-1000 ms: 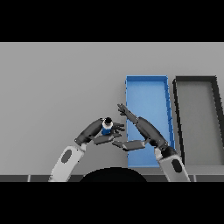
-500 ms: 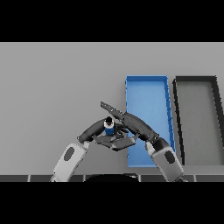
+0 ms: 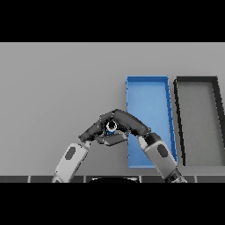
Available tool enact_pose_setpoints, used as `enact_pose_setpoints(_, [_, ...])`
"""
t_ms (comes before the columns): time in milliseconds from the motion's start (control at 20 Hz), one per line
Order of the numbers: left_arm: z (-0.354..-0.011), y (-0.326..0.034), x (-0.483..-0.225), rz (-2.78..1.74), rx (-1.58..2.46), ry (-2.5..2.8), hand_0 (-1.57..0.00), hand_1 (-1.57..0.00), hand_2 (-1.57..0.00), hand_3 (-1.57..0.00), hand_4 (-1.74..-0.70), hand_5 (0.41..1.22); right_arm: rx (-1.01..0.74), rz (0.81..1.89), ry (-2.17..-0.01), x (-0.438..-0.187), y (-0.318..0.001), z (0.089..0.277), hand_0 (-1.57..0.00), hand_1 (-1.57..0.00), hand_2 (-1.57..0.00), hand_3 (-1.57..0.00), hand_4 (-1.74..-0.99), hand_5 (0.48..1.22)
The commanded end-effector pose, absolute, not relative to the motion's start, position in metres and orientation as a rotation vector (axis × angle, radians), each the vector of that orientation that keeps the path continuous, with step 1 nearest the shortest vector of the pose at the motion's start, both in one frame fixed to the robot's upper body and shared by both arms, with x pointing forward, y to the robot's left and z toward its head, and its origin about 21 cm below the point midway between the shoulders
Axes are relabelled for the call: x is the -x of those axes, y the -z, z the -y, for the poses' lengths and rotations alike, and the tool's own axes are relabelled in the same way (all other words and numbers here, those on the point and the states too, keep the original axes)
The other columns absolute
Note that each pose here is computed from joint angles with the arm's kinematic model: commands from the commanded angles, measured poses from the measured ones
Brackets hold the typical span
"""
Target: Pick up the blue pipe and place it into the blue bin.
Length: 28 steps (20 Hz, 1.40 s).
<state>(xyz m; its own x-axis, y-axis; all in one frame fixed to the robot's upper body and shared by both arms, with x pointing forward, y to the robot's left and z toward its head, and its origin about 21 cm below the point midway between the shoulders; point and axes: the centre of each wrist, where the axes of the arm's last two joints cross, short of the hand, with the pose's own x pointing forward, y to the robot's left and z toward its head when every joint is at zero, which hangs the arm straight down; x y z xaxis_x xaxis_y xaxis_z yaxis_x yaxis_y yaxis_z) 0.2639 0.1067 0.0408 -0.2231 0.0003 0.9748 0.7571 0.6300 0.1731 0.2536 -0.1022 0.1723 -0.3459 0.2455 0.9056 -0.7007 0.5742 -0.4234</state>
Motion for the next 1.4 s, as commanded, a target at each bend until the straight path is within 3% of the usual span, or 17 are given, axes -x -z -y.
enact_pose_setpoints(0, [-0.106,-0.044,-0.265,1.665,0.634,0.793,-1.57,-1.57,-1.55,-1.27,-1.68,1.221,-0.421,1.665,-0.993,-0.252,-0.172,0.103,-1.19,-1.19,-1.2,-1.03,-1.513,0.671])
enact_pose_setpoints(100, [-0.1,-0.045,-0.262,1.68,0.652,0.793,-1.57,-1.57,-1.56,-1.33,-1.7,1.221,-0.454,1.696,-0.969,-0.249,-0.172,0.101,-1.32,-1.33,-1.33,-1.23,-1.481,0.869])
enact_pose_setpoints(250, [-0.103,-0.042,-0.263,1.68,0.639,0.794,-1.57,-1.57,-1.54,-1.41,-1.72,1.221,-0.441,1.738,-0.995,-0.25,-0.165,0.098,-1.44,-1.45,-1.45,-1.39,-1.477,1.041])
enact_pose_setpoints(400, [-0.1,-0.041,-0.265,1.697,0.644,0.792,-1.57,-1.57,-1.55,-1.43,-1.73,1.221,-0.472,1.727,-0.975,-0.246,-0.166,0.096,-1.51,-1.51,-1.51,-1.48,-1.488,1.129])
enact_pose_setpoints(600, [-0.103,-0.046,-0.267,1.696,0.632,0.795,-1.57,-1.57,-1.56,-1.43,-1.73,1.221,-0.512,1.706,-0.913,-0.244,-0.165,0.094,-1.54,-1.55,-1.55,-1.53,-1.494,1.183])
enact_pose_setpoints(650, [-0.105,-0.045,-0.263,1.705,0.625,0.792,-1.57,-1.57,-1.57,-1.26,-1.73,1.221,-0.516,1.709,-0.905,-0.243,-0.164,0.093,-1.55,-1.55,-1.55,-1.54,-1.495,1.191])
enact_pose_setpoints(700, [-0.106,-0.045,-0.262,1.706,0.605,0.802,-1.45,-1.37,-1.34,-1.05,-1.63,1.221,-0.515,1.721,-0.896,-0.243,-0.162,0.093,-1.55,-1.55,-1.55,-1.55,-1.496,1.197])
enact_pose_setpoints(800, [-0.108,-0.047,-0.265,1.695,0.576,0.853,-0.94,-0.88,-0.85,-0.67,-1.41,1.221,-0.498,1.731,-0.893,-0.243,-0.164,0.093,-1.56,-1.56,-1.56,-1.56,-1.497,1.206])
enact_pose_setpoints(900, [-0.108,-0.047,-0.265,1.668,0.591,0.909,-0.6,-0.56,-0.55,-0.43,-1.25,1.221,-0.478,1.713,-0.889,-0.241,-0.165,0.089,-1.56,-1.56,-1.56,-1.56,-1.498,1.211])
enact_pose_setpoints(1100, [-0.117,-0.044,-0.266,1.611,0.564,0.92,-0.25,-0.23,-0.22,-0.18,-1.06,0.912,-0.479,1.732,-0.87,-0.243,-0.165,0.088,-1.57,-1.57,-1.57,-1.57,-1.499,1.217])
enact_pose_setpoints(1350, [-0.113,-0.042,-0.266,1.558,0.551,0.903,-0.08,-0.07,-0.07,-0.06,-0.97,0.642,-0.46,1.758,-0.877,-0.244,-0.164,0.09,-1.57,-1.57,-1.57,-1.57,-1.499,1.22])
